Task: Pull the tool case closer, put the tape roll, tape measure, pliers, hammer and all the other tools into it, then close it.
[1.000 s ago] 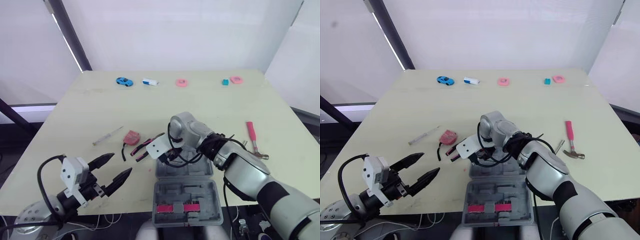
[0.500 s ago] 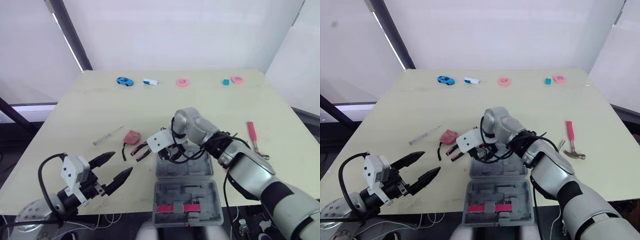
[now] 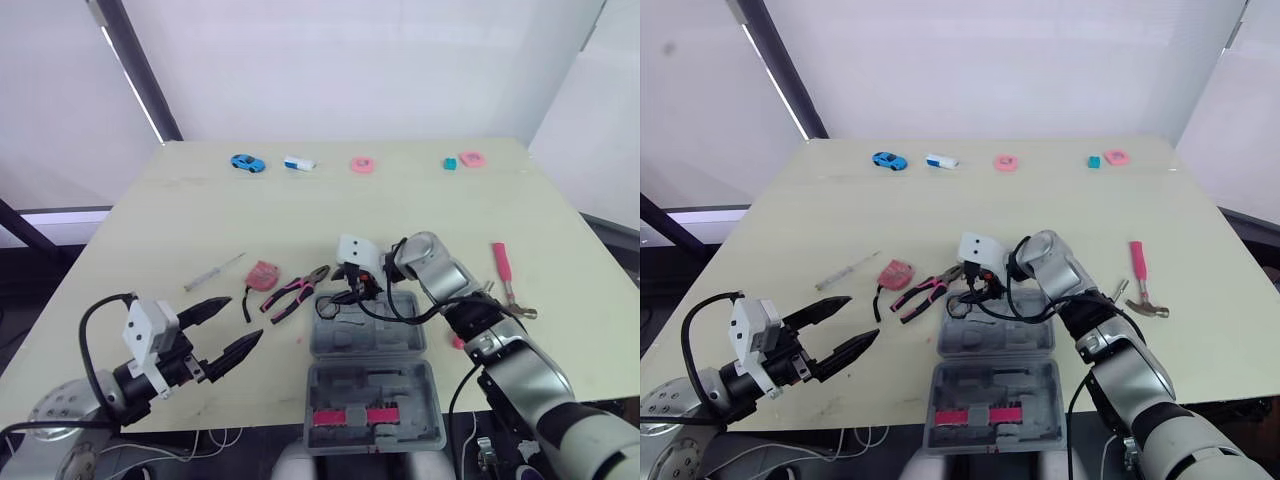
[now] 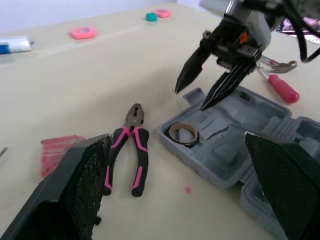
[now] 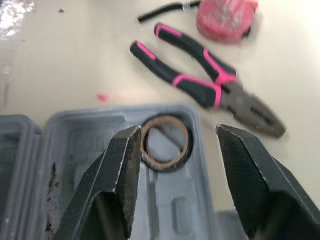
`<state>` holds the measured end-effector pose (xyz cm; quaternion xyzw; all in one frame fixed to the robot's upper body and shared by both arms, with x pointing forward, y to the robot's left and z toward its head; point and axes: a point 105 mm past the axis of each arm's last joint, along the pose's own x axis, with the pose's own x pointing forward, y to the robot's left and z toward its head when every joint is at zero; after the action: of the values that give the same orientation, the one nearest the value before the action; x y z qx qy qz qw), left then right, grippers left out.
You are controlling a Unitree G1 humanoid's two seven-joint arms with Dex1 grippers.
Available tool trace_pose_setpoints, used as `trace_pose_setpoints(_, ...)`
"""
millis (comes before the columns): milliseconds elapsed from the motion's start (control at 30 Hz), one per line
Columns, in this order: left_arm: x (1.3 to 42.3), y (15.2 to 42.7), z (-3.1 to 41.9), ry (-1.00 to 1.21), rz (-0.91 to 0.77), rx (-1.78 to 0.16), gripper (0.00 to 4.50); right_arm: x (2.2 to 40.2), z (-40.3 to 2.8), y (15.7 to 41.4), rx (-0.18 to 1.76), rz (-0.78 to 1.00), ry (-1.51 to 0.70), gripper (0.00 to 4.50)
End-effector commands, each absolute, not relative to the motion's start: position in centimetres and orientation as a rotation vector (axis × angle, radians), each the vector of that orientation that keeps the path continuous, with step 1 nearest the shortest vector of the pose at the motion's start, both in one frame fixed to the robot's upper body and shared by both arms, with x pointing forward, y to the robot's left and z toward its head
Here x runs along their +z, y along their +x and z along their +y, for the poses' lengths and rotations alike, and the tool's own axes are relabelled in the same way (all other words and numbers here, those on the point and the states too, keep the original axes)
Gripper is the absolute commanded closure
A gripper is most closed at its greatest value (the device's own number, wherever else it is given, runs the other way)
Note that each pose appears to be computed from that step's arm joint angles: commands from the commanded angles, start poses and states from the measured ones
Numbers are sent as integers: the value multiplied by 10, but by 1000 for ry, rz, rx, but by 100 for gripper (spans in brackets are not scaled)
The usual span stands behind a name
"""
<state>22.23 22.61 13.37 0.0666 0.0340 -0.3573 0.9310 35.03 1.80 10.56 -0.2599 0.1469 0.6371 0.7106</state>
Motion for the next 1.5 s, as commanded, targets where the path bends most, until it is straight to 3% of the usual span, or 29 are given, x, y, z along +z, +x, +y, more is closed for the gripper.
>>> trace_pose_setpoints(33,138,224,227,137,58,-749,0,121,28,347,1407,205,-471,171)
trace_pose_setpoints(233,140,228,228,143,61,-772,0,94,22,349,1333,226,-407,171)
trace_pose_setpoints(333,141,229,229,146,62,-776,0,90,21,348,1327,233,-394,256)
trace_pose_setpoints(367,142,229,229,146,63,-778,0,88,21,347,1326,230,-405,304)
trace_pose_setpoints(533,140,229,230,145,72,-784,0,85,23,349,1295,191,-408,304)
trace_pose_setpoints(1033,137,229,230,145,87,-786,0,41,21,343,1277,327,-385,304)
trace_pose_setpoints(1267,134,227,232,140,91,-783,0,73,25,350,1266,190,-348,304)
trace_pose_setpoints(1500,131,229,231,121,80,-783,0,127,11,349,1189,22,-171,304)
